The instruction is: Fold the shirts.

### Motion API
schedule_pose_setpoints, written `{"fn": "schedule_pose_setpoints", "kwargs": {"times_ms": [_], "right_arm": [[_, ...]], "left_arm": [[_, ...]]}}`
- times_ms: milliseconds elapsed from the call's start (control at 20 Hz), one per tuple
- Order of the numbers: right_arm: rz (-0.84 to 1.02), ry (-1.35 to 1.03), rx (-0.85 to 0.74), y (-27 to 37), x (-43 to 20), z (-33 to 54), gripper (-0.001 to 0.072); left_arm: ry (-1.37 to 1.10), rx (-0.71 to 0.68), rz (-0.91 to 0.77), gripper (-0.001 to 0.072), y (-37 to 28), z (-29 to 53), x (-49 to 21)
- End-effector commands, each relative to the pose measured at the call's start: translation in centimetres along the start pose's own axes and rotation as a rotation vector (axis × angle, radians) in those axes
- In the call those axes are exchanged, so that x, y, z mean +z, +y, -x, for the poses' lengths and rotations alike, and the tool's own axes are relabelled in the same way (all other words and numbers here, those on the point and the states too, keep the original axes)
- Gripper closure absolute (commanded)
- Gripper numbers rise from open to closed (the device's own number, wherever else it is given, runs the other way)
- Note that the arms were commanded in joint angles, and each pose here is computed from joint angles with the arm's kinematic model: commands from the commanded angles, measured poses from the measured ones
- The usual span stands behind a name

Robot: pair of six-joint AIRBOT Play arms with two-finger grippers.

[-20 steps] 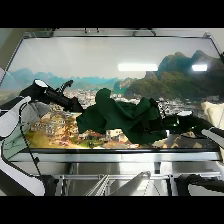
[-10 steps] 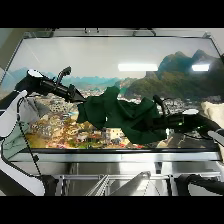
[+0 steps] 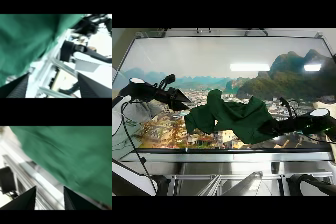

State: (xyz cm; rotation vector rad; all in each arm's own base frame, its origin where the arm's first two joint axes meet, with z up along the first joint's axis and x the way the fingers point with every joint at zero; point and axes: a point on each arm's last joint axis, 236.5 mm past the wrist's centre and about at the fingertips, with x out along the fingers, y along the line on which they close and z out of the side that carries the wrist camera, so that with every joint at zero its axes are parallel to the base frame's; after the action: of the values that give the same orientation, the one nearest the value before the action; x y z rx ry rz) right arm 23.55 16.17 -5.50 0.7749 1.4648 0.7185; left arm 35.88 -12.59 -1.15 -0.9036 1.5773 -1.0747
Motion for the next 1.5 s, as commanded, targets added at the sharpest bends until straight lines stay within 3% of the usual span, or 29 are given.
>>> {"fn": "schedule_pose_setpoints", "kwargs": {"times_ms": [0, 150, 200, 250, 300, 400, 500, 600, 650, 750, 800, 1050, 1250, 1350, 1450], "right_arm": [[-0.1, 0.084, -0.075, -2.4, -3.1, -0.6, 0.0328], [-0.109, 0.089, -0.101, -3.2, -4.1, -2.3, 0.029], [-0.096, 0.079, -0.109, -3.0, -3.9, -2.9, 0.015], [-0.089, 0.055, -0.108, -2.7, -3.3, -3.4, 0.0106], [-0.075, 0.02, -0.102, -2.3, -2.4, -3.9, 0.0109], [-0.06, -0.04, -0.096, -1.6, -1.1, -4.8, 0.0117], [-0.064, -0.082, -0.089, -1.2, 0.0, -5.7, 0.0296], [-0.078, -0.095, -0.063, -1.0, 0.5, -6.4, 0.031], [-0.091, -0.1, -0.045, -0.9, 0.7, -6.6, 0.0377], [-0.088, -0.107, -0.005, -0.3, 1.0, -6.9, 0.0644], [-0.08, -0.115, 0.015, 0.1, 1.2, -6.9, 0.0697], [-0.056, -0.167, 0.099, 2.2, 2.5, -6.5, 0.0696], [-0.027, -0.161, 0.152, 3.5, 2.3, -6.4, 0.0696], [-0.027, -0.162, 0.151, 3.5, 2.3, -6.4, 0.0696], [-0.026, -0.157, 0.156, 3.6, 2.2, -6.4, 0.0697]], "left_arm": [[0.015, -0.008, 0.142, 0.007, 1.4, 2.7, -2.2], [0.059, 0.132, 0.266, 0.0078, 4.8, 3.6, -5.6], [0.068, 0.176, 0.285, 0.0078, 5.7, 3.5, -6.5], [0.065, 0.23, 0.301, 0.0081, 6.9, 3.7, -7.2], [0.052, 0.257, 0.311, 0.016, 7.7, 3.6, -7.4], [0.02, 0.229, 0.332, 0.0184, 8.1, 3.0, -7.1], [0.014, 0.198, 0.357, 0.0184, 8.8, 2.0, -6.7], [0.044, 0.178, 0.398, 0.0183, 9.7, 0.8, -7.3], [0.055, 0.176, 0.42, 0.0182, 10.2, 0.2, -7.6], [0.081, 0.162, 0.436, 0.0233, 10.4, -1.2, -8.0], [0.081, 0.169, 0.425, 0.0232, 10.3, -1.6, -7.7], [0.126, 0.268, 0.325, 0.0236, 9.9, -4.1, -6.1], [0.175, 0.391, 0.305, 0.0289, 10.3, -5.0, -5.7], [0.204, 0.409, 0.251, 0.0701, 9.9, -6.0, -5.5], [0.235, 0.441, 0.227, 0.0704, 10.0, -6.6, -5.7]]}}
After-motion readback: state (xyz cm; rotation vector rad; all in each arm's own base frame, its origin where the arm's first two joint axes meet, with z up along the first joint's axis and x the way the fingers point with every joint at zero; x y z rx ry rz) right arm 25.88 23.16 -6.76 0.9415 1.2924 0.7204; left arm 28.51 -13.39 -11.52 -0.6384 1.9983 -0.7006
